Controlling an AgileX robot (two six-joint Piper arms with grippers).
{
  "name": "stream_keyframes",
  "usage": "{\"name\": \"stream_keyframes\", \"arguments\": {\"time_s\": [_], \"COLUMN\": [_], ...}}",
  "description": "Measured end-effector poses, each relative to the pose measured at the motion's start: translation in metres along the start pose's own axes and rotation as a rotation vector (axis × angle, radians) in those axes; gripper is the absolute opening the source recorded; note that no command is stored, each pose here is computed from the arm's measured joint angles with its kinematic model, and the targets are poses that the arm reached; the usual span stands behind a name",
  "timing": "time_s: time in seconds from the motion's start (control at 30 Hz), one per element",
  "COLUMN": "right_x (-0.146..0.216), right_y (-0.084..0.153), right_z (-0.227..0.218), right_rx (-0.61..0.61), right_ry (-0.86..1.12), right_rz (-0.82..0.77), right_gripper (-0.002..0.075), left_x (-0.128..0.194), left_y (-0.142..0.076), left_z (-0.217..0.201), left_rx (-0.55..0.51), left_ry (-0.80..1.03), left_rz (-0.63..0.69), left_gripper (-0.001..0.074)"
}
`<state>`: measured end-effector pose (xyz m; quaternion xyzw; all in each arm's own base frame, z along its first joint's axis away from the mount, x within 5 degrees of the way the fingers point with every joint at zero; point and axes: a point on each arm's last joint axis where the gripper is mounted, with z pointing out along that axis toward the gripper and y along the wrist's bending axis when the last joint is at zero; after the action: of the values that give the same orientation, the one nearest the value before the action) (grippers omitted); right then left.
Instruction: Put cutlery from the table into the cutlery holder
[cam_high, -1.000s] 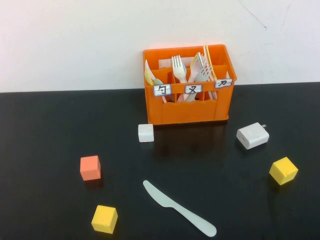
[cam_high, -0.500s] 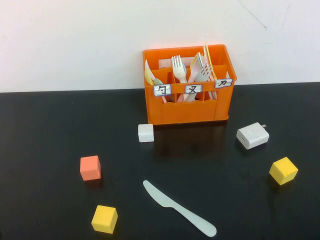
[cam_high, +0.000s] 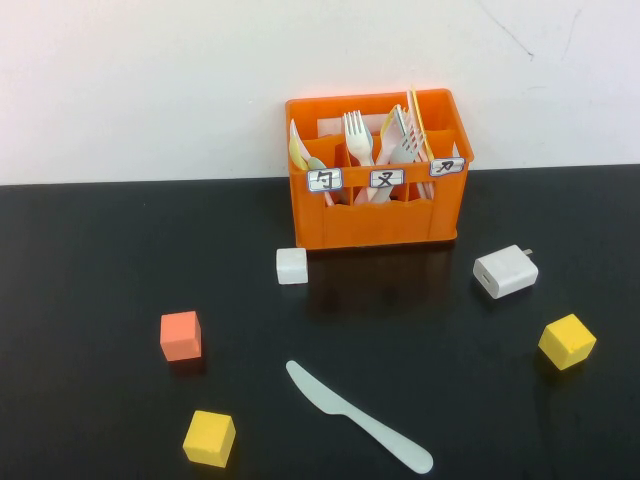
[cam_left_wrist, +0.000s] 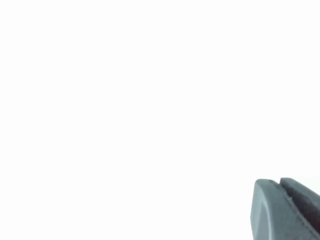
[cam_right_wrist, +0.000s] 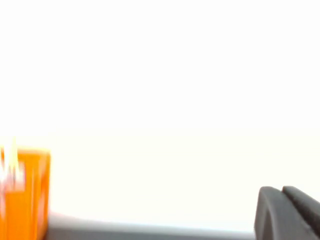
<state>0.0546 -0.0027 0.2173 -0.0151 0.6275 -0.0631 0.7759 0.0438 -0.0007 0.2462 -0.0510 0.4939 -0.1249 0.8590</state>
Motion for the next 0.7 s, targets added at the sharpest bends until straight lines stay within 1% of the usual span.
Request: {"name": "stream_keyframes", "arguments": {"time_s": [0.1, 0.17, 0.3, 0.4, 0.57, 0.6, 0.7], "right_x": [-0.014, -0.021, -0.027, -0.027, -0.027, -0.027, -0.026], "right_y": [0.0, 0.0, -0.001, -0.002, -0.003, -0.003, -0.003], "right_z": [-0.001, -0.002, -0.004, -0.004, -0.004, -0.004, -0.004], "right_rx": [0.002, 0.002, 0.005, 0.017, 0.026, 0.028, 0.029], "right_ry": [-0.158, -0.234, -0.296, -0.298, -0.302, -0.304, -0.289], "right_rz": [0.006, 0.02, 0.028, 0.054, 0.05, 0.044, 0.032], "right_gripper": [-0.0002, -0.0002, -0.0002, -0.0002, -0.0002, -0.0002, -0.0002], "left_x": [-0.017, -0.025, -0.033, -0.034, -0.032, -0.03, -0.025], "left_y": [-0.003, -0.004, -0.006, -0.006, -0.006, -0.006, -0.008], "left_z": [-0.002, -0.004, -0.006, -0.007, -0.006, -0.005, 0.003], "left_rx": [0.033, 0.055, 0.095, 0.111, 0.11, 0.105, 0.068], "left_ry": [-0.185, -0.276, -0.36, -0.369, -0.348, -0.322, -0.142], "left_rz": [-0.006, -0.037, -0.146, -0.212, -0.205, -0.212, -0.208], "left_gripper": [-0.0001, -0.0001, -0.0001, -0.0001, -0.0001, -0.0001, -0.0001]}}
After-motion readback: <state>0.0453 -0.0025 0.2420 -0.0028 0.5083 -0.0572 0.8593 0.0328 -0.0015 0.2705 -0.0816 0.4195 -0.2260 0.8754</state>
